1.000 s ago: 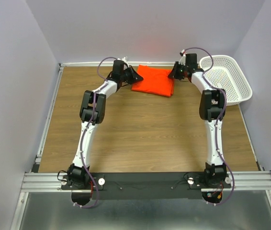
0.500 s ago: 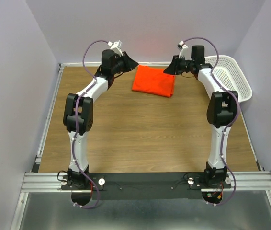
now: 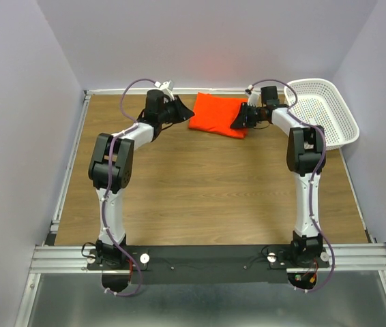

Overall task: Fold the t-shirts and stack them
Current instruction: Fold the tshirt

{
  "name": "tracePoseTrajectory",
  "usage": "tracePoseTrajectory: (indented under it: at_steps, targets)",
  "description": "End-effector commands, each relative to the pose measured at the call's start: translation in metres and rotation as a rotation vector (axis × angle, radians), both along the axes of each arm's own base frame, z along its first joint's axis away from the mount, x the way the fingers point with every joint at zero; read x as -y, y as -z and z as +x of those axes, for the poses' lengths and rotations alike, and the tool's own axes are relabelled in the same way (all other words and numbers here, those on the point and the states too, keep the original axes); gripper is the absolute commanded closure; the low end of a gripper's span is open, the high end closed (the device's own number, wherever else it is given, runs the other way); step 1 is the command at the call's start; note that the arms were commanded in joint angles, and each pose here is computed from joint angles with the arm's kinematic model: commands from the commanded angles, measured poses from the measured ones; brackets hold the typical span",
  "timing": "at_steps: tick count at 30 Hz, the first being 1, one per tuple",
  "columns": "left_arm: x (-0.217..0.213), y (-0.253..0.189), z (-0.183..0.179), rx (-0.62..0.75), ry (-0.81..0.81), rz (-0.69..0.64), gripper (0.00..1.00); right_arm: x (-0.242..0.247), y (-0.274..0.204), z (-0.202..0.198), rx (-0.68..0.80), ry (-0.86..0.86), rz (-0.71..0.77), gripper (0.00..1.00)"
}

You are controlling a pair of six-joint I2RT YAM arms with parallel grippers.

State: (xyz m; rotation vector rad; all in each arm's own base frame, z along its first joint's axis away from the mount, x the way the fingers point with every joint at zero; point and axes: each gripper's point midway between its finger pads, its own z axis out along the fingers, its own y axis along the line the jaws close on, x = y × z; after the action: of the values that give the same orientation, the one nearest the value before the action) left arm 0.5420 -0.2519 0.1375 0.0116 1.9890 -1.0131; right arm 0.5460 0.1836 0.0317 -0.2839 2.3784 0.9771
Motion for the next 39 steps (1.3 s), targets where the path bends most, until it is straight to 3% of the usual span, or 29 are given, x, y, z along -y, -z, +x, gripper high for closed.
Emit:
tracePoseTrajectory:
  at_steps: [1,3,9,11,19,23,30,33,36,37,39]
  targets:
    - [-0.012,-0.043,0.001,0.102,-0.05,-0.033,0.71,0.021,0.025,-0.012,-0.077,0.054,-0.147,0.73]
    - [-0.014,-0.04,-0.002,0.088,-0.066,-0.044,0.69,0.019,0.021,-0.017,-0.067,0.024,-0.136,0.73]
    - [-0.015,-0.013,-0.014,0.004,-0.086,-0.058,0.62,-0.003,-0.072,-0.034,0.154,-0.194,-0.015,0.59]
    - [-0.02,-0.002,-0.01,-0.022,-0.115,-0.018,0.59,-0.001,-0.116,-0.045,0.262,-0.231,-0.03,0.47]
    - [-0.008,0.062,0.003,-0.17,-0.037,0.108,0.48,0.021,-0.18,-0.122,0.44,-0.264,-0.139,0.11]
    - [-0.001,0.084,0.009,-0.213,0.01,0.15,0.41,0.02,-0.164,-0.172,0.379,-0.293,-0.094,0.11]
    - [0.006,0.106,0.016,-0.282,0.04,0.222,0.39,0.018,-0.149,-0.193,0.351,-0.315,-0.062,0.11]
    - [0.016,0.112,0.01,-0.304,0.094,0.207,0.42,0.017,-0.148,-0.195,0.345,-0.32,-0.051,0.11]
    - [0.022,0.118,0.005,-0.321,0.139,0.201,0.53,0.017,-0.149,-0.194,0.352,-0.318,-0.058,0.11]
    - [0.022,0.119,0.003,-0.327,0.145,0.196,0.81,0.018,-0.149,-0.195,0.35,-0.318,-0.058,0.11]
    - [0.02,0.121,0.002,-0.335,0.143,0.203,1.0,0.018,-0.149,-0.195,0.35,-0.318,-0.057,0.11]
